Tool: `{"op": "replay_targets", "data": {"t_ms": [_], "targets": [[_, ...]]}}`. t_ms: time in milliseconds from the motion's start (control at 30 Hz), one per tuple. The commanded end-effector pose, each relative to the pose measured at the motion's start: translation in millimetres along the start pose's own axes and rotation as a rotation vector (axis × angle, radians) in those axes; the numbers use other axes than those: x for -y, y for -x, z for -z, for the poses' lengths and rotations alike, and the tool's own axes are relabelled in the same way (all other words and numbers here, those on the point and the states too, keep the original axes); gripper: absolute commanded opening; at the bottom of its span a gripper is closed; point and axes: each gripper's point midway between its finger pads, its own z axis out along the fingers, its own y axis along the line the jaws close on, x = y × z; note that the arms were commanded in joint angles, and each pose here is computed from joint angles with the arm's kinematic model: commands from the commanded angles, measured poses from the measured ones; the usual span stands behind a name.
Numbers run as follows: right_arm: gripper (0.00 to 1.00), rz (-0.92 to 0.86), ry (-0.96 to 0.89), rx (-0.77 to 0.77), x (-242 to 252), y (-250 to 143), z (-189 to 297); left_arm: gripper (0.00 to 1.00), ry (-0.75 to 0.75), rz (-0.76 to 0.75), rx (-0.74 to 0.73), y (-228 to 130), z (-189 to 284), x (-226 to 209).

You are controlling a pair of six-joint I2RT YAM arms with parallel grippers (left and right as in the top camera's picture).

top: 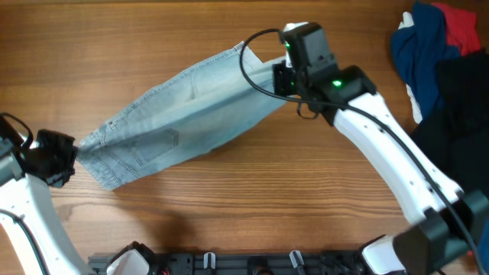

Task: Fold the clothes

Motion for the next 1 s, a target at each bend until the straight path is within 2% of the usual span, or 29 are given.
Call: {"op": "replay_targets", "data": {"t_ms": [0, 167, 433, 833, 867, 900, 933, 967], "targets": [[0.04, 0.059, -0.107, 0.045, 21, 18, -22, 0.04, 0.086, 0.033, 0.063, 26, -14, -13], [0.04, 0.060, -0.103, 0.070, 17, 23, -46, 0.04, 0.075, 0.037, 0.064, 40, -38, -8], [0.04, 0.085, -0.082, 0.071, 11, 22, -71, 0.04, 0.040, -0.031, 0.049, 43, -76, 16], [0.04, 0.101, -0.032, 0.136, -2, 35, -90, 0.04, 0.029, -0.057, 0.059, 43, -84, 25], [0.13, 0.101, -0.021, 0.142, -4, 36, -93, 0.04, 0.036, -0.056, 0.060, 43, -84, 23], [0.38, 0.100, -0.011, 0.149, -6, 37, -94, 0.05, 0.039, -0.056, 0.059, 43, -84, 23], [0.63, 0.097, 0.002, 0.158, -8, 39, -96, 0.12, 0.045, -0.055, 0.059, 43, -84, 21], [0.78, 0.095, 0.003, 0.162, -9, 40, -97, 0.25, 0.050, -0.055, 0.059, 43, -84, 20]]}}
